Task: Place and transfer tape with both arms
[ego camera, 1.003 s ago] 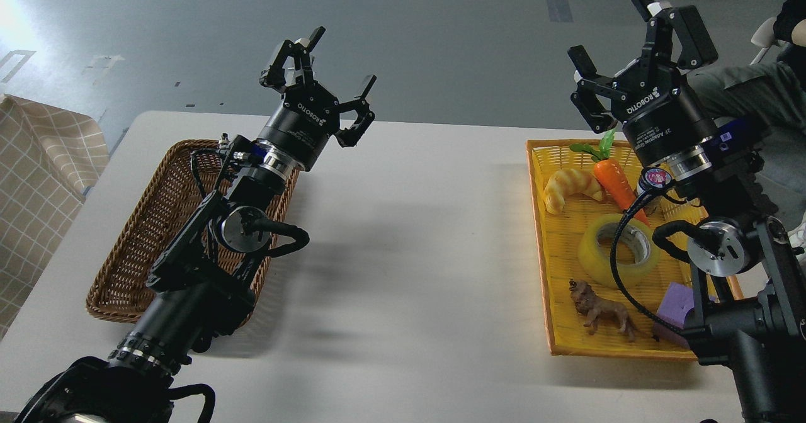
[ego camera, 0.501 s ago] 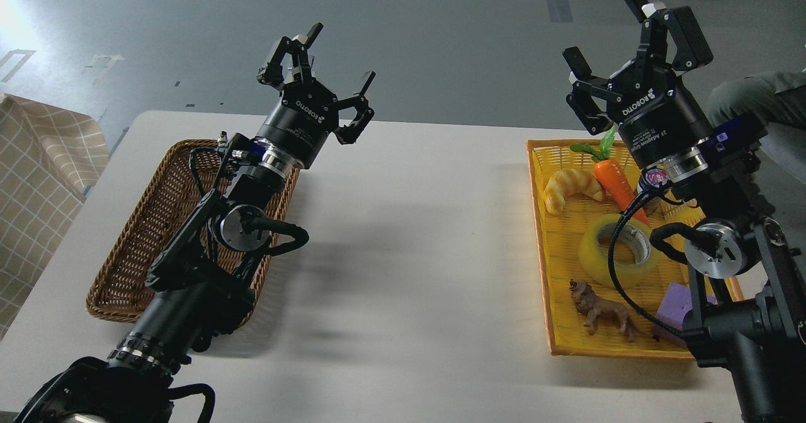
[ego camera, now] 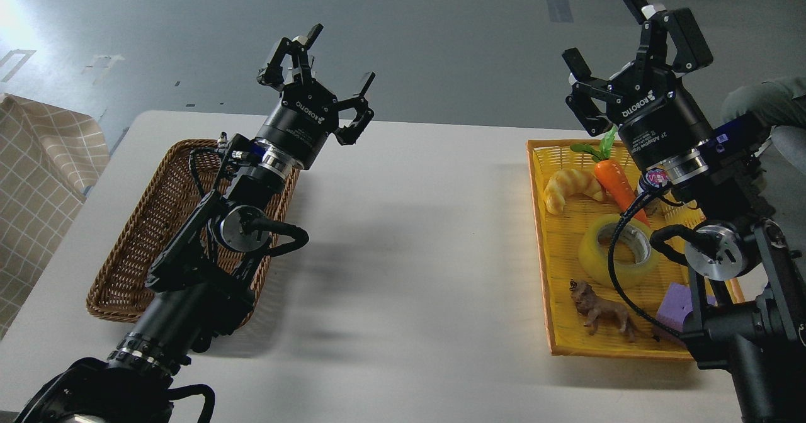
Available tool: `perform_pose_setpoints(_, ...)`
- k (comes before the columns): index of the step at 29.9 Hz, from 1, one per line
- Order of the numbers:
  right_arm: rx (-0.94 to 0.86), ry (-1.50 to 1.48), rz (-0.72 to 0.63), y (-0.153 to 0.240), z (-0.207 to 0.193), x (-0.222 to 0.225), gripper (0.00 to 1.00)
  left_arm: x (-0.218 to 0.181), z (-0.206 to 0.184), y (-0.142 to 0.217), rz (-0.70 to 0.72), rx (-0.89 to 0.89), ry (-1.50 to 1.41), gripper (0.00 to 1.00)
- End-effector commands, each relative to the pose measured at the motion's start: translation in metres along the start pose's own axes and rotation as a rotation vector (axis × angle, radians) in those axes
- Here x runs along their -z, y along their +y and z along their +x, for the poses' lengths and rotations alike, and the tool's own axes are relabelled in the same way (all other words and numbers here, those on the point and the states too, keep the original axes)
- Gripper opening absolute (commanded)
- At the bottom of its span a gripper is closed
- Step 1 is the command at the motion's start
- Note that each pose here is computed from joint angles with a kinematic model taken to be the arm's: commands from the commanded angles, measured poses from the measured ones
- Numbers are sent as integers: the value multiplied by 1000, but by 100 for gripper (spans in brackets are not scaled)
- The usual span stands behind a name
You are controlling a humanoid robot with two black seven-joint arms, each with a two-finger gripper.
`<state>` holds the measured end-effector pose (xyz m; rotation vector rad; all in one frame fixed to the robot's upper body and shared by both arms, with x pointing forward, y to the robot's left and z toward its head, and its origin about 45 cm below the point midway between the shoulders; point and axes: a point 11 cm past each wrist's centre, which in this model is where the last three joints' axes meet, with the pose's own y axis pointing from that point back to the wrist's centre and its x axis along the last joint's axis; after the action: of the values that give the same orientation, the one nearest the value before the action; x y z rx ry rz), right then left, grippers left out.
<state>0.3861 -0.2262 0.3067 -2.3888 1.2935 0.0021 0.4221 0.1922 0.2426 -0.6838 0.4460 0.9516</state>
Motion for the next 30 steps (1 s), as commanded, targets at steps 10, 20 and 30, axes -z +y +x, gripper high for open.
perform_pose_setpoints(10, 2, -4, -6, 3, -2, -3, 100, 0, -2, 0, 0, 7, 1, 98)
perform_pose_setpoints(20, 11, -3, -22, 6, -6, -8, 100, 1, -1, 2, 1, 2, 1, 98)
perform_pose_setpoints(30, 36, -3, -25, 4, -14, -9, 100, 1, 0, 3, 0, 0, 3, 98)
